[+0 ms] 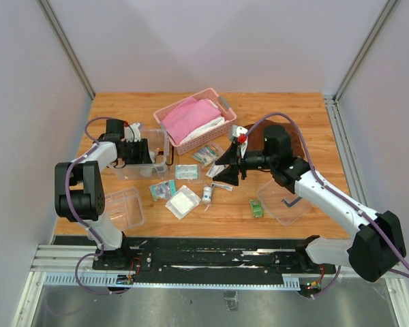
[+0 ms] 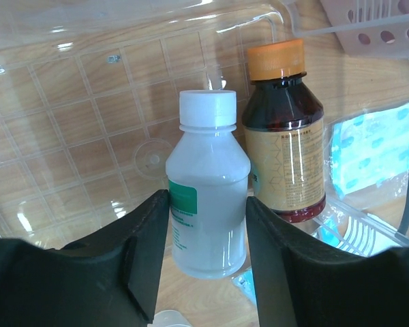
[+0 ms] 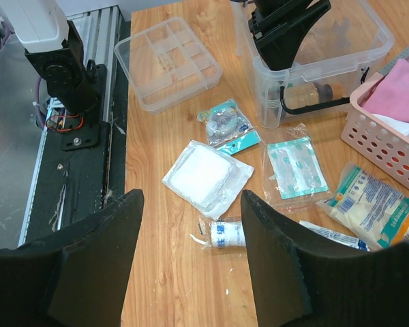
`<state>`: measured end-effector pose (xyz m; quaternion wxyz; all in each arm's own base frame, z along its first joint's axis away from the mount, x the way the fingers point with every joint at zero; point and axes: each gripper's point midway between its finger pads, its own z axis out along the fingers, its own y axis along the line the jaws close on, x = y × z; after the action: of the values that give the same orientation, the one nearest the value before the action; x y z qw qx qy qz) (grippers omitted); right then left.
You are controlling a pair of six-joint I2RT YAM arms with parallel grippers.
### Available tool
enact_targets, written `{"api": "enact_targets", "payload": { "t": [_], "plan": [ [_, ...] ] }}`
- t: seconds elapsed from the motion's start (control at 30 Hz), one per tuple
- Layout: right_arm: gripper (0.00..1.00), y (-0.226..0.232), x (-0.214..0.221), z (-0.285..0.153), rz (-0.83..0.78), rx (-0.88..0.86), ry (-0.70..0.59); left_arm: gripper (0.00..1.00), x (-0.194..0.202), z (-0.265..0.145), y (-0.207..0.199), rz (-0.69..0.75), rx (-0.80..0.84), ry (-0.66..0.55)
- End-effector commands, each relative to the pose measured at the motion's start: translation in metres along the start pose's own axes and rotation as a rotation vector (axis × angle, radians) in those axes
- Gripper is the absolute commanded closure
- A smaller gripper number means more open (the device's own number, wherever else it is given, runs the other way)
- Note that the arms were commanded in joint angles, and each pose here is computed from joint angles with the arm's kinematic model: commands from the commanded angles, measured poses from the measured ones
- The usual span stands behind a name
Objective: Organize the medicine kit
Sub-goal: Place the pill bottle in the medicine box.
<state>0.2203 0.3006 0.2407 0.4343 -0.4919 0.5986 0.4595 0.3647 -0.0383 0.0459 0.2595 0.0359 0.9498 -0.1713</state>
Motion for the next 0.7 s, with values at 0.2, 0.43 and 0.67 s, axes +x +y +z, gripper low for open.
{"api": "enact_targets", "payload": {
  "t": [0.2,0.43,0.67],
  "plan": [
    [0.39,-0.001,-0.012,0.0,-0.04,0.001,-0.014,0.56,-0.013,0.008,-0.013,-0.053,0.036,-0.034],
    [0.39,-0.004,-0.01,0.001,-0.038,0.006,-0.008,0.57,-0.014,0.007,-0.018,-0.095,0.049,-0.051],
    [0.39,-0.005,-0.006,0.002,-0.03,0.003,0.001,0.44,-0.014,0.004,-0.021,-0.09,0.065,-0.049]
  ]
}}
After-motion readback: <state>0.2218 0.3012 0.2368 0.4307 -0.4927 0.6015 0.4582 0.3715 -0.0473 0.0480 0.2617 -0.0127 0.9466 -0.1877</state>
